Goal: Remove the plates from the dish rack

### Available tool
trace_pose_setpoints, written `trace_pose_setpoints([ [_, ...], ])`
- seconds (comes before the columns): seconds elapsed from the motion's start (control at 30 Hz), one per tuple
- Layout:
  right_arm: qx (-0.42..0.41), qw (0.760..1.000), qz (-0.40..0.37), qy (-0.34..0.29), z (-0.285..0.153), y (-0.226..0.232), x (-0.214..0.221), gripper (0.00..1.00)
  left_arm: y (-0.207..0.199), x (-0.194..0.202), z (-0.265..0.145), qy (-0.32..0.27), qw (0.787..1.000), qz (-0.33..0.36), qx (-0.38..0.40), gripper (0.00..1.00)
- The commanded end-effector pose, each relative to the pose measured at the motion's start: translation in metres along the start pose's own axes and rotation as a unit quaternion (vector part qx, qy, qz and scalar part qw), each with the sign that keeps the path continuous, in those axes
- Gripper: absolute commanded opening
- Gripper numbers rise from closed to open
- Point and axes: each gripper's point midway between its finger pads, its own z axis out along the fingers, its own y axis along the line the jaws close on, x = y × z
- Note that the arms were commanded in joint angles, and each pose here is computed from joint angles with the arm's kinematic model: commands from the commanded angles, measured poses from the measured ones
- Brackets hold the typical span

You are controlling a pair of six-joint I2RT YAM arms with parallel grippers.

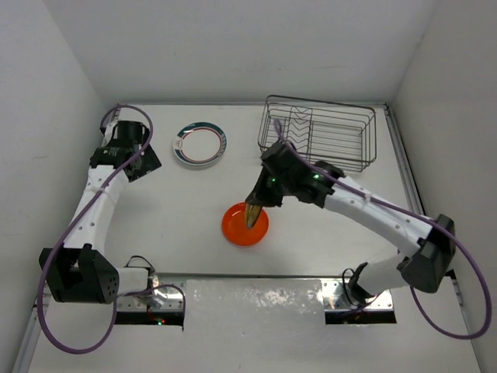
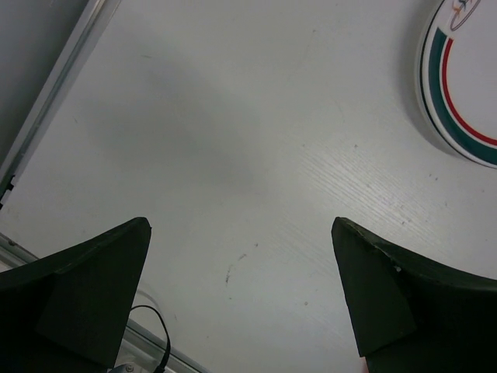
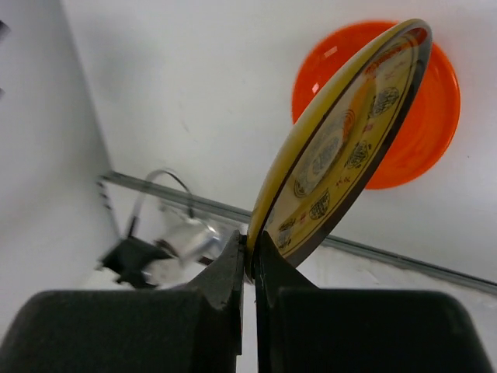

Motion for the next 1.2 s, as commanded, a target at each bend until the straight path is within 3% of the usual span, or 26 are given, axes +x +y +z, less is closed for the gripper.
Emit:
trace_pose_setpoints([
  [0.0, 0.019, 0.995, -0.088, 0.038, 0.019, -0.003, 0.029, 0.0, -0.006, 0.001, 0.005, -0.005, 1.0, -0.016, 0.006, 1.0],
  [0.23, 0.117, 0.98, -0.16, 0.008, 0.038, -0.027, 0.026, 0.0, -0.004, -0.004, 0.001, -0.017, 1.0, -0.013, 0.01, 1.0],
  [0.43, 0.111, 0.977, -0.171, 0.058, 0.058, -0.031, 0.05, 0.01, -0.003, 0.005, 0.004, -0.011, 1.0, -0.008, 0.012, 1.0],
  [0.67, 0.104, 0.974, -0.191, 0.069, 0.073, -0.015, 0.061, 0.04, -0.002, 0.008, 0.006, -0.008, 1.0, -0.002, 0.012, 1.0],
  [0.8, 0.11, 0.971, -0.201, 0.071, 0.077, -0.01, 0.06, 0.15, -0.003, 0.008, 0.005, -0.009, 1.0, -0.002, 0.014, 1.0],
  [0.83, 0.11, 0.971, -0.203, 0.067, 0.077, -0.007, 0.059, 0.23, -0.002, 0.007, 0.005, -0.01, 1.0, -0.002, 0.012, 1.0],
  [1.17, 0.11, 0.968, -0.218, 0.06, 0.073, 0.004, 0.052, 0.47, 0.001, 0.008, 0.004, -0.014, 1.0, -0.002, 0.01, 1.0],
])
